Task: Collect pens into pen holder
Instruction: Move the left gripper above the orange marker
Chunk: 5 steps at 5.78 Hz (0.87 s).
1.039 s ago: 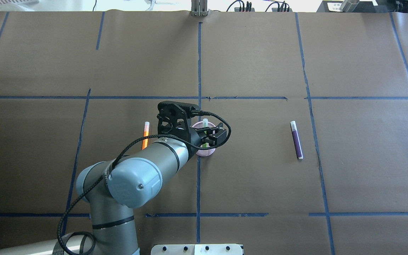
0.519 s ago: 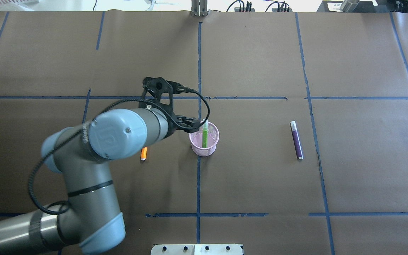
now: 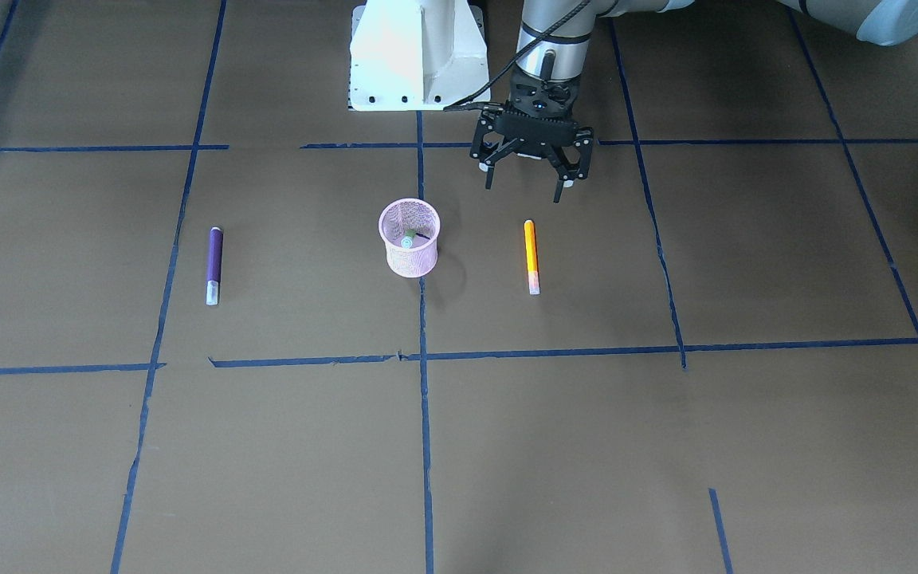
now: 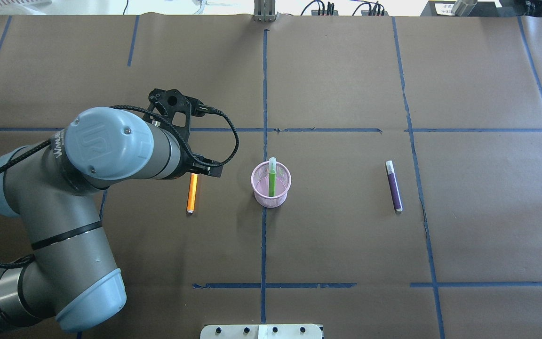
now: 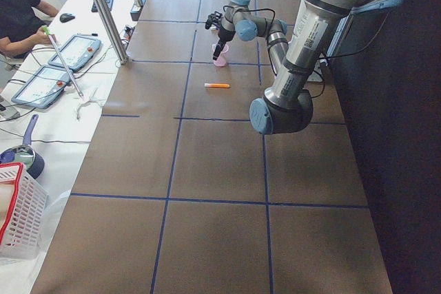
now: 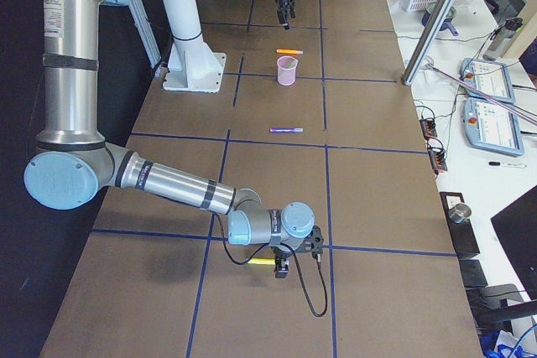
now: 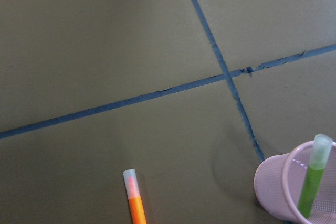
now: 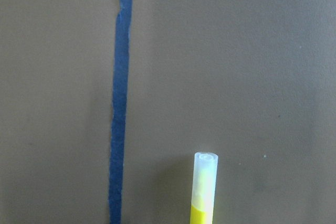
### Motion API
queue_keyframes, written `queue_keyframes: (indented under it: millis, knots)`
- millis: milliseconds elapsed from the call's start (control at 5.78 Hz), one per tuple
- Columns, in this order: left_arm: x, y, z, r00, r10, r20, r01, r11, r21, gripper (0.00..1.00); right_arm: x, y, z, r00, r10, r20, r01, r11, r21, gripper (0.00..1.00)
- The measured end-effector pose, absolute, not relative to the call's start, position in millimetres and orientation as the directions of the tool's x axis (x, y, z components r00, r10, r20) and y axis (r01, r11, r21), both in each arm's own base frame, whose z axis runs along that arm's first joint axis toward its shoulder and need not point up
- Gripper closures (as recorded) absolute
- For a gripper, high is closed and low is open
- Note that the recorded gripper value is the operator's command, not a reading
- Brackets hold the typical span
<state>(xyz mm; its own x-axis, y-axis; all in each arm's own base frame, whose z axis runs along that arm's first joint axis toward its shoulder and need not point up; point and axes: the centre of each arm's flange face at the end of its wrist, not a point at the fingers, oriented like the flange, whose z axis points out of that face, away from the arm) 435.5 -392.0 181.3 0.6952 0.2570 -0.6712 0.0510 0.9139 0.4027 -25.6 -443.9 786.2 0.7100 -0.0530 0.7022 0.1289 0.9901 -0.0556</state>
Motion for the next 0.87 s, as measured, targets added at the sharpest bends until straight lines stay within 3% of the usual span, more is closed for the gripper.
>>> queue_keyframes:
  millis: [346,693,866]
  knots:
    - [428.2,-394.3,192.9,0.712,0.26,-0.652,0.027,0.918,0.396,0.02,-34.4,-438.6,796.0,0.715,-0.039,0.699,0.138,0.987,-0.086,0.15]
    - [412.5,-399.3,203.2,0.751,0.295,-0.591,-0.053,0.919,0.391,0.02,-36.5,-435.0,800.1,0.715,-0.036,0.698,0.143,0.985,-0.096,0.56]
    - [404.6,-401.2,203.6,0.754,0.299,-0.585,-0.07,0.922,0.381,0.02,-36.5,-433.2,801.7,0.715,-0.034,0.698,0.144,0.984,-0.1,0.56]
